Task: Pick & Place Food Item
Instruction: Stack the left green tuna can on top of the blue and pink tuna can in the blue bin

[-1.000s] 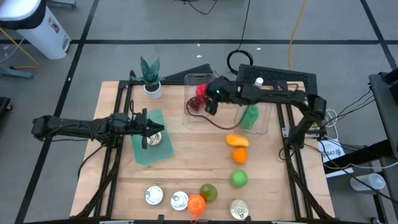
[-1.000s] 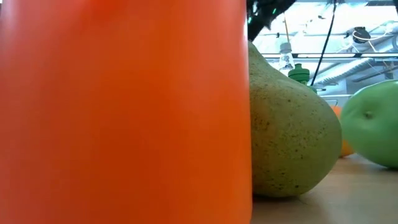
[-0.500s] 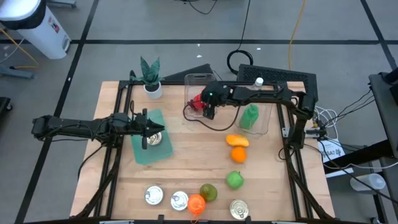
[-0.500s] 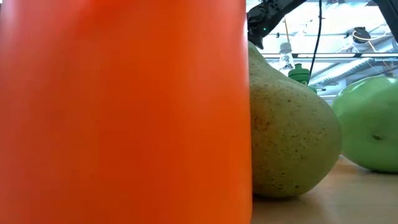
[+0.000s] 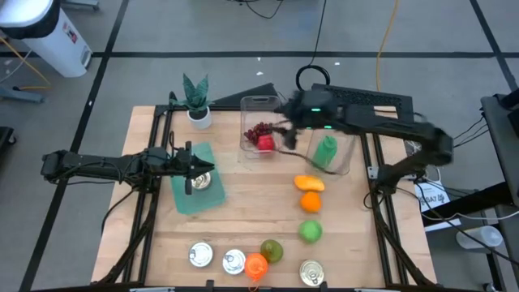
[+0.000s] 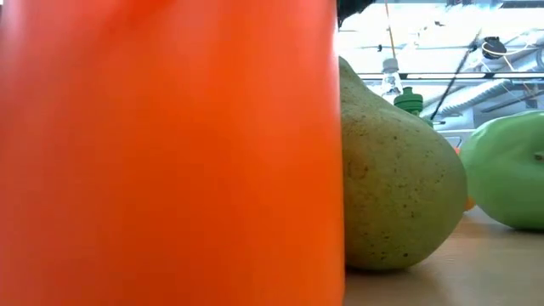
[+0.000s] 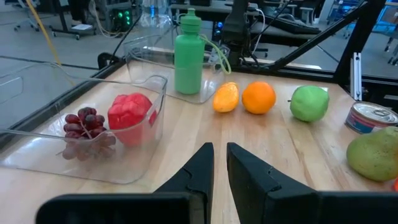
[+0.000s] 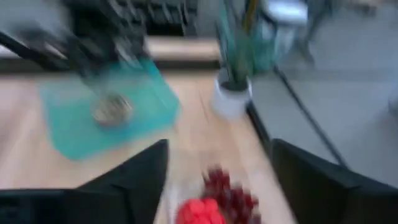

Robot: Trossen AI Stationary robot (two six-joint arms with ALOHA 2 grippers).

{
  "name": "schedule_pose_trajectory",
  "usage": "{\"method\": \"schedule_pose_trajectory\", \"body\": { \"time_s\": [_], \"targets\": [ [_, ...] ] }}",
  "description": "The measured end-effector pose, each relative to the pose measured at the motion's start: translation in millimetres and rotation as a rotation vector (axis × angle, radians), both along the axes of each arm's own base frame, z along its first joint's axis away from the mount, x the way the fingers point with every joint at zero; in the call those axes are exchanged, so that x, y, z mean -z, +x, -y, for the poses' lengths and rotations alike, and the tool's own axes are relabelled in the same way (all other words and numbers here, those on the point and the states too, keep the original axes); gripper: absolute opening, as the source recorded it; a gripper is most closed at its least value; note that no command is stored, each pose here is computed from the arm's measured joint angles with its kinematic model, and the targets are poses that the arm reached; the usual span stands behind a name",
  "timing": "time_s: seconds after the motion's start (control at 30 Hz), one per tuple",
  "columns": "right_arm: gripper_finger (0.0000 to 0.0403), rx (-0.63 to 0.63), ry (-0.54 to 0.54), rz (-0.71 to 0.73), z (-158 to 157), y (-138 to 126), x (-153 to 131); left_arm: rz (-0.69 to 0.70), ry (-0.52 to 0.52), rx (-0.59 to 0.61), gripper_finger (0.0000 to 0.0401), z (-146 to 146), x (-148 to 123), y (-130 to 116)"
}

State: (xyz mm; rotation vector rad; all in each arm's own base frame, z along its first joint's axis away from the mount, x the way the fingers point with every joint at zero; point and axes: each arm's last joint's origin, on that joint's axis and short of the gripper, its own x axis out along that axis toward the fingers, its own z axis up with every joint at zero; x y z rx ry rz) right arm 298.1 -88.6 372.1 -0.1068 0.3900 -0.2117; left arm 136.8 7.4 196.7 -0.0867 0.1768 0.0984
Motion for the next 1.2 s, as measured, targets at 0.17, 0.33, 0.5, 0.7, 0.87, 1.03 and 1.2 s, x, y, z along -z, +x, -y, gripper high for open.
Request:
{"method": "schedule_pose_trajectory", "body": {
  "time_s": [0.17,0.33,0.5,0.7,0.87,1.03,1.2],
  "targets": [
    [0.0127,-0.144,0.022,0.254,-37,-66,-35,0.000,0.003,-0.007,0.0051,0,0,0],
    [0.0014,-0.225,0.092,0.369,-63,-123,-20,0.000,0.003,-0.006,0.0051,0,0,0],
    [0.0022,-0.266,0.102,0.463,-77,-159,19,0.000,0.011,-0.005,0.0051,0,0,0],
    [0.0014,-0.443,0.097,0.563,-87,-167,81,-0.003,0.039,-0.001,0.0051,0,0,0],
    [0.0001,-0.478,0.118,0.570,-89,-167,111,0.018,0.030,-0.003,0.0051,0,-2,0],
    [0.0002,-0.470,0.125,0.527,-89,-167,128,0.023,0.011,-0.027,0.0051,-1,-2,0],
    [0.0001,-0.447,0.115,0.510,-88,-168,140,0.019,-0.007,-0.079,0.0051,-3,-2,0]
  ]
}}
